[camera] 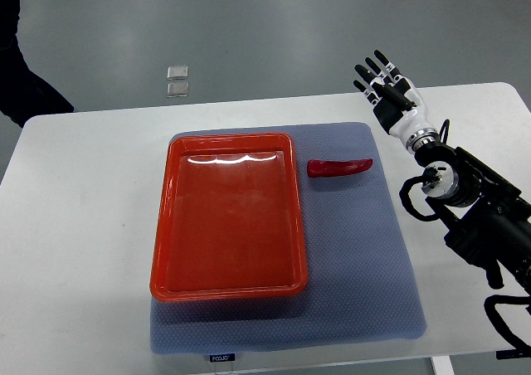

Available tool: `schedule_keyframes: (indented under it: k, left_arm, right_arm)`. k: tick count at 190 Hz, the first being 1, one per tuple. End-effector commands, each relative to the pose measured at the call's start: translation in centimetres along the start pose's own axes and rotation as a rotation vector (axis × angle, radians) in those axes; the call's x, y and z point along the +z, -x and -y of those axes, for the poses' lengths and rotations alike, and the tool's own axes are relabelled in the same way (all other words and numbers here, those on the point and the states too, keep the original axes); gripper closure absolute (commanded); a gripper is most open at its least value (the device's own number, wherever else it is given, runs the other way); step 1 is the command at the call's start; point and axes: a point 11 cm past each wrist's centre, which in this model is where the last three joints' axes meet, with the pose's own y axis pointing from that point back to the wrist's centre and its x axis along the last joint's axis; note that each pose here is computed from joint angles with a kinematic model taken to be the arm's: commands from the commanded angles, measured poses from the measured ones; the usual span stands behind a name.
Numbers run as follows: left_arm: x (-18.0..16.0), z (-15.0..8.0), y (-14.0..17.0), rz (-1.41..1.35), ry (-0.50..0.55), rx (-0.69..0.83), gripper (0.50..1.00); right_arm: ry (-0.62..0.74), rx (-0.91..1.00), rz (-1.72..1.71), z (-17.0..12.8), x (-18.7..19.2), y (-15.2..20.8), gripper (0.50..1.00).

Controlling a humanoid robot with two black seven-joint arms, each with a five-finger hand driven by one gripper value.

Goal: Place red pepper on red tray

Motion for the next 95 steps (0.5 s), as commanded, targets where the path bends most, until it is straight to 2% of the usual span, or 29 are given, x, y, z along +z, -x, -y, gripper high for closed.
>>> schedule_keyframes:
  k: [1,95]
  left_arm:
    - [0.03,0.01,0.08,-0.002,0.002,-0.003,0.5]
    - [-0.65,0.05,0.31,-0.006,0.0,-0.008,0.5]
  right_arm:
    - [0.0,0.0,0.0,0.0,0.0,0.01,0.583]
    - [-0.002,0.001,-0.004,0.03,-0.16,-0.09,0.583]
